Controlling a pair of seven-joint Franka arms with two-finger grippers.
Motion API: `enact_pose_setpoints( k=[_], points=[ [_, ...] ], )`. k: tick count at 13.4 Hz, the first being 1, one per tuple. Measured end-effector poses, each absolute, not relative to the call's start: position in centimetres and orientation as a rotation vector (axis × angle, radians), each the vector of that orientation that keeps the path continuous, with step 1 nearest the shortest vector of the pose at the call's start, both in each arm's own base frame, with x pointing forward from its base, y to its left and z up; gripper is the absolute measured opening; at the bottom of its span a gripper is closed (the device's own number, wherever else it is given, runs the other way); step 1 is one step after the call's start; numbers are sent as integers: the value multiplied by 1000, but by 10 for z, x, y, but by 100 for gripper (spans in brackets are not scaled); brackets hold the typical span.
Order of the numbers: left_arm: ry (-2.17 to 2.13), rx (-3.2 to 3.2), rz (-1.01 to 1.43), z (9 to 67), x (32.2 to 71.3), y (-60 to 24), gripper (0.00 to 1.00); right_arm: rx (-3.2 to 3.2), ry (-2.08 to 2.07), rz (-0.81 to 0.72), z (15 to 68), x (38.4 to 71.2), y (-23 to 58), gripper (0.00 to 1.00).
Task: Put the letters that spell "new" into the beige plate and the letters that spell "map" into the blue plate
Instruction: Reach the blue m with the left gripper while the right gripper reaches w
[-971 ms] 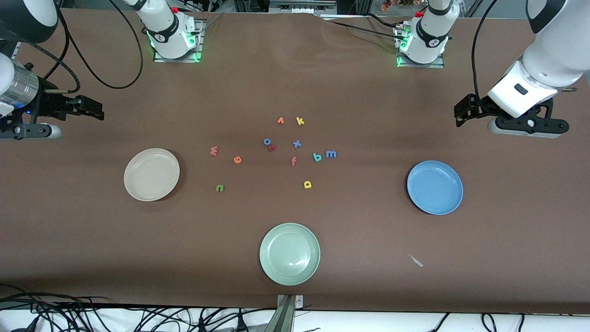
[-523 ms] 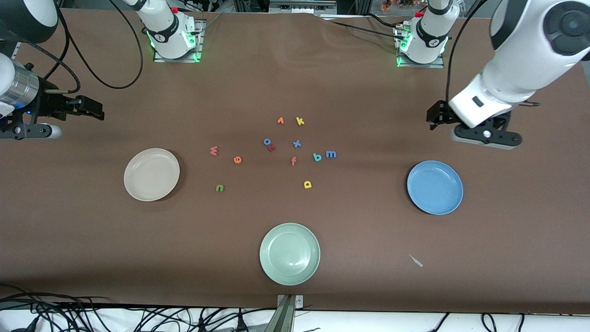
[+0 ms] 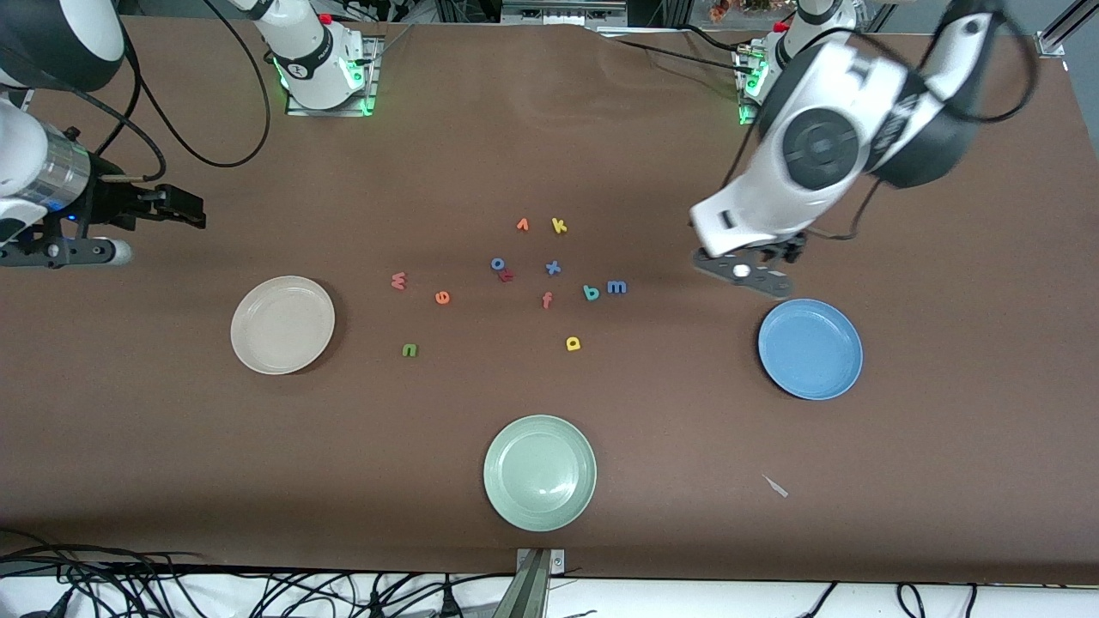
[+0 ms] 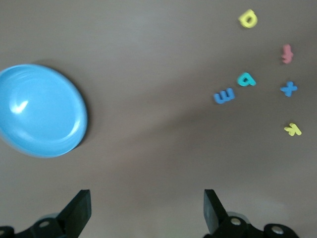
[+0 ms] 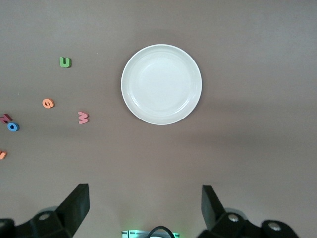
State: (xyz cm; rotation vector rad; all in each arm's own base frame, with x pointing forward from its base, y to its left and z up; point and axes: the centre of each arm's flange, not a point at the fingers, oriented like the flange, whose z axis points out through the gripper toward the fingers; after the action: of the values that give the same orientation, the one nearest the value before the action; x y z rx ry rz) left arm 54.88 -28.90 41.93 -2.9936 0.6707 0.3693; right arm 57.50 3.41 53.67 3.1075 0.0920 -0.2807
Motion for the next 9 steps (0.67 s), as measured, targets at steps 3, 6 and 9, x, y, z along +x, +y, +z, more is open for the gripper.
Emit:
enact_pose_setpoints(
  k=[3,6,9],
  points=[
    [906,-3003,365,372,551,-325,100,3093,165,-343,507,584,62,100],
    [1251,-2946,361,328,562,-330,100,3093,199,-363,475,591,114,100],
    [1489,-2868,375,273,558,-349,100,3109,131,-336,429,597,152,100]
  ],
)
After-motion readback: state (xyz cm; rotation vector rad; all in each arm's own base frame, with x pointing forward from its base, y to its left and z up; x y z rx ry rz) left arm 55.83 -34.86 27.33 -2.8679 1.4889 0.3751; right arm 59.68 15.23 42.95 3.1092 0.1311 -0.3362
